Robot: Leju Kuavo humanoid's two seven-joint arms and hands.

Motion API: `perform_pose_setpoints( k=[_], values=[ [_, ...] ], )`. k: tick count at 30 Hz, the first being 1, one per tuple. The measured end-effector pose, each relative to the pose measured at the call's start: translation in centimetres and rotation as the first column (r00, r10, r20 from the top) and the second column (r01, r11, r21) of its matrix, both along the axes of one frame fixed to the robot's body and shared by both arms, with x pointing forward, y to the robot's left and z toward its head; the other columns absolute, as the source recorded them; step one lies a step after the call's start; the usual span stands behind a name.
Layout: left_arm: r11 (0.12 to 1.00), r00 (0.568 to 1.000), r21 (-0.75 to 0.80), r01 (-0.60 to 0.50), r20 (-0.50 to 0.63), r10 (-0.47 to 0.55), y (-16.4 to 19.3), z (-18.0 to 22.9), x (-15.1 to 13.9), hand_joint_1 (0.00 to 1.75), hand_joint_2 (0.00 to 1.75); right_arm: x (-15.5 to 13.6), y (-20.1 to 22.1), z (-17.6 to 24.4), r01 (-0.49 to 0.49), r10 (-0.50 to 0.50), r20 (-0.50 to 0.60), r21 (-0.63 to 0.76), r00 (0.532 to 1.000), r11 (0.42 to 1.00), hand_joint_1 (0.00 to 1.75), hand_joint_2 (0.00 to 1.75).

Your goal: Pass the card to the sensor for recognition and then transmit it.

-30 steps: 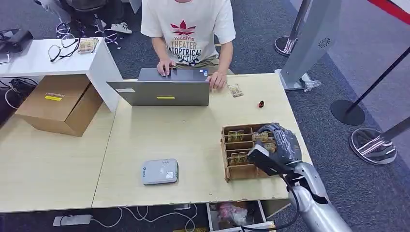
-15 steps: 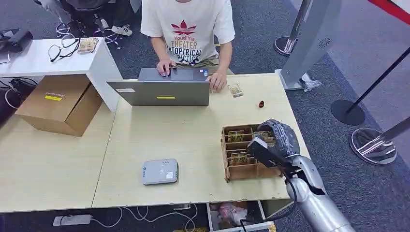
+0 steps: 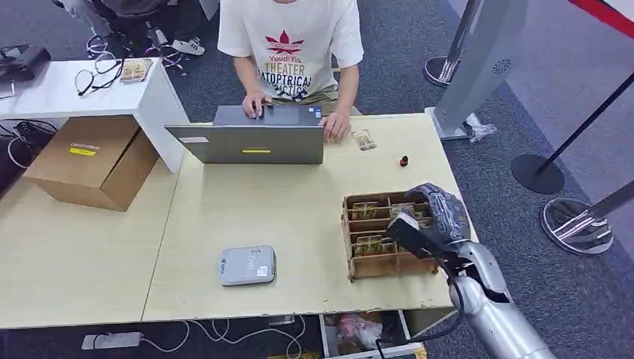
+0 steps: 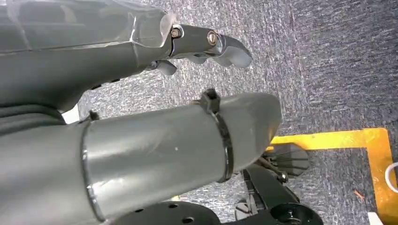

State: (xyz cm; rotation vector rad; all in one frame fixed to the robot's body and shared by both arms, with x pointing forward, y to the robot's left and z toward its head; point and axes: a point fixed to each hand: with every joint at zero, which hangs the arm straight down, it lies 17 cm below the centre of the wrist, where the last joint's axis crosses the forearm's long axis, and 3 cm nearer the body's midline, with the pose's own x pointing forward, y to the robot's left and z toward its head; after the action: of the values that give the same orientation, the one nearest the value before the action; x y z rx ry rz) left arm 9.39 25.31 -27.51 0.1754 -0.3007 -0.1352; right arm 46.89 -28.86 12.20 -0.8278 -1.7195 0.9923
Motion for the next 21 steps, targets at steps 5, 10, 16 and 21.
perform_pose_setpoints(
  k=[5,10,16,21],
  values=[
    [1.000,1.000,0.001,-0.002,0.000,0.002,0.1,0.0,0.0,0.00,0.00,-0.2,-0.2,0.3,0.001,-0.001,0.009,-0.008,1.000,1.000,0.96,1.75],
    [1.000,1.000,-0.001,0.001,0.001,-0.001,0.1,0.0,0.0,0.00,0.00,-0.6,-0.7,0.6,0.007,-0.006,0.023,-0.015,1.000,1.000,0.93,1.75],
    [1.000,1.000,-0.002,0.009,0.001,-0.009,0.0,0.0,0.0,0.00,0.00,-1.2,-1.3,0.6,0.015,-0.014,0.017,-0.025,1.000,1.000,0.91,1.75],
    [1.000,1.000,-0.003,0.010,0.000,-0.010,0.1,0.0,0.0,0.00,0.00,-1.7,-1.2,0.0,0.009,-0.009,-0.002,-0.036,1.000,0.999,0.84,1.75]
  ],
)
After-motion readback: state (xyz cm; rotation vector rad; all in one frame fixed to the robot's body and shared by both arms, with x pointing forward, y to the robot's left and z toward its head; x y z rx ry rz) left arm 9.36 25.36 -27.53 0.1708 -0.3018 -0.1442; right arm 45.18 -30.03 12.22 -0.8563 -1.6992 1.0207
